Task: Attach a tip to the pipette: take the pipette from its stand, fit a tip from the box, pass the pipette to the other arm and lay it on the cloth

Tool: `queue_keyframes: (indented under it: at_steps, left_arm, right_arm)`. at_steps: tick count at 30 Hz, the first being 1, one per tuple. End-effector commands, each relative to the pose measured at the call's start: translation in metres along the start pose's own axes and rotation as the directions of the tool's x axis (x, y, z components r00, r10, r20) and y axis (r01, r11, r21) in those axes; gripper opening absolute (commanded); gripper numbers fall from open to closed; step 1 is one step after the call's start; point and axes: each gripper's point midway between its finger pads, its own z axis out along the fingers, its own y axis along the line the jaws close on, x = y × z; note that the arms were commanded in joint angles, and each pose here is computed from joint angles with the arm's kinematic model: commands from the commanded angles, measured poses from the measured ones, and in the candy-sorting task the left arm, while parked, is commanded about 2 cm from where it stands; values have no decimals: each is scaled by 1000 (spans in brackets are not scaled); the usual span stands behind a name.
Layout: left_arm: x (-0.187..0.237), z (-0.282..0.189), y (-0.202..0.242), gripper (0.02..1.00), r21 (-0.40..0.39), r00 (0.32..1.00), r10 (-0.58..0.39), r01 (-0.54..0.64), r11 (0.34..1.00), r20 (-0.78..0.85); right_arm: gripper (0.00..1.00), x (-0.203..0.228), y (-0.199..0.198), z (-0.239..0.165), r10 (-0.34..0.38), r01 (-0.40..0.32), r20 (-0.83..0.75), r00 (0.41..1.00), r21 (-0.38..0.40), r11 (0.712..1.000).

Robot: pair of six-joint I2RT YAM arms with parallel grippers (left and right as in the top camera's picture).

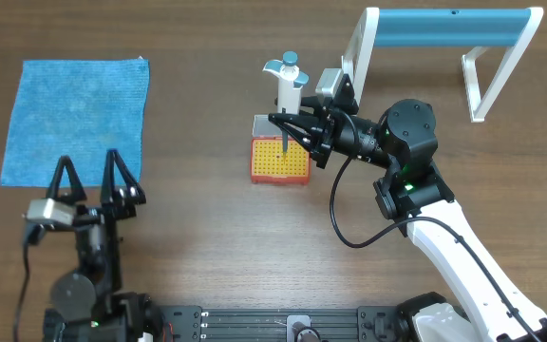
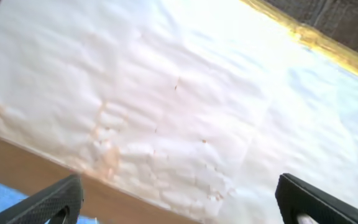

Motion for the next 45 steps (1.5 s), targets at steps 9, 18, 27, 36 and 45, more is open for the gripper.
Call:
queue_keyframes:
  at_steps: [9,18,27,36,45]
  left_arm:
    - [-20,95,-164,998,641,835,116,316,700,-538]
    - [2,85,-179,998,478,553,46,672,566,-832]
    - [8,32,-238,1000,680,607,309,666,305,-732]
    - [32,30,-247,998,650,565,333,711,268,-755]
    - [47,26,-260,998,657,567,358,722,218,-742]
  right_arm:
    - [75,-11,9,-1,6,-5,14,1000,-46,999]
    - [75,-11,13,-1,17,-16,10,1000,-69,997]
    - [77,-10,15,-1,114,-113,-1,994,-84,990]
    - [75,-25,50,-3,194,-189,-8,981,-260,947]
    - [75,-25,75,6,206,-203,-27,978,-330,922]
